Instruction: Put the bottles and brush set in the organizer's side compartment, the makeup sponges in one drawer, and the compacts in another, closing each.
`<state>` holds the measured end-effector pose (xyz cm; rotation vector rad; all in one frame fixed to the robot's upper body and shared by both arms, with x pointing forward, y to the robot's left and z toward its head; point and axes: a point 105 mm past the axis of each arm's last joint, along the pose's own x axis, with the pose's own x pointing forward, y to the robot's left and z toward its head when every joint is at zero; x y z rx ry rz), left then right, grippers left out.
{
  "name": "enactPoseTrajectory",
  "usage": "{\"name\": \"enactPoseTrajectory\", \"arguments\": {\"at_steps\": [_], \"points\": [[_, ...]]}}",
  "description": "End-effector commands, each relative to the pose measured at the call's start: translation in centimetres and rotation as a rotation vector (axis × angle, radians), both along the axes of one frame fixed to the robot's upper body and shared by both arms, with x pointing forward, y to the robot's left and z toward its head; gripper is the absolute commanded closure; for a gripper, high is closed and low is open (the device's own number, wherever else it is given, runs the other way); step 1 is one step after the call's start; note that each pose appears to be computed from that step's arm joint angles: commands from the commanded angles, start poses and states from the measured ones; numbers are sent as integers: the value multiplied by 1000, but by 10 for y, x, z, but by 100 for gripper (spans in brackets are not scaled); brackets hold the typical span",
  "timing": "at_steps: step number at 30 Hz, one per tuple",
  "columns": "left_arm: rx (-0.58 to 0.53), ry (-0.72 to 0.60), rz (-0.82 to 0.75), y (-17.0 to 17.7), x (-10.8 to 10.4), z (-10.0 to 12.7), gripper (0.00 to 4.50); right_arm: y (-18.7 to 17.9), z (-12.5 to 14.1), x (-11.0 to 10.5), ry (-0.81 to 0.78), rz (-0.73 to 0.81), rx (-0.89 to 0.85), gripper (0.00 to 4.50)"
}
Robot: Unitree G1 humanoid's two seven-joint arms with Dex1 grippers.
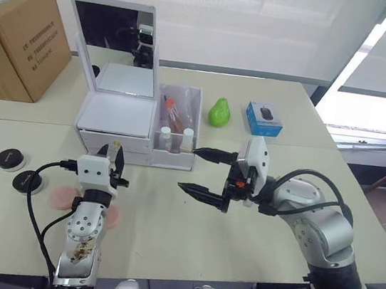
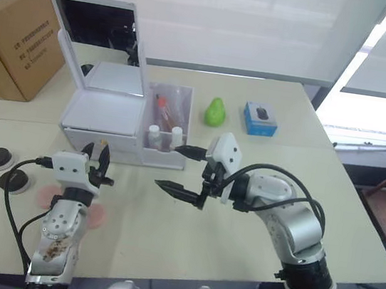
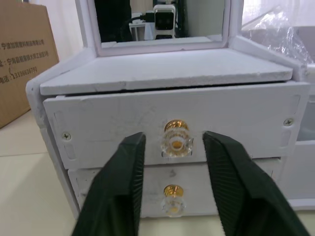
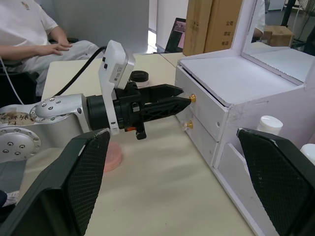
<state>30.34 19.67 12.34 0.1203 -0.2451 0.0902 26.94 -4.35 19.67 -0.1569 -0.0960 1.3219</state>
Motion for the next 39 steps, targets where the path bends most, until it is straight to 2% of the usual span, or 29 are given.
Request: {"name": "enactPoseTrajectory", "arguments": {"at_steps": [1,2,3,15,18,24,35,39], "points": [[2,-51,-8,-3,2,12,409,-2,9,-4,-33,-1,13,0],[2,-51,-9,-3,2,12,439,-2,9,-4,-33,-2,12,0],[0,-49,-6,-2,2,12,445,-2,9,-4,-33,-3,11,0],[-28,-64,5,1,-1,15,445,-2,8,-4,-28,-11,9,0],[-34,-63,16,4,-3,15,387,-1,7,-4,-22,-10,5,0],[-18,-30,6,3,-1,11,198,-1,4,-5,-7,-9,0,0],[-2,-17,-15,1,8,12,198,-5,7,-1,-23,-30,-5,0],[-21,-20,-20,0,7,12,293,-5,7,0,-23,-33,-4,0]]}}
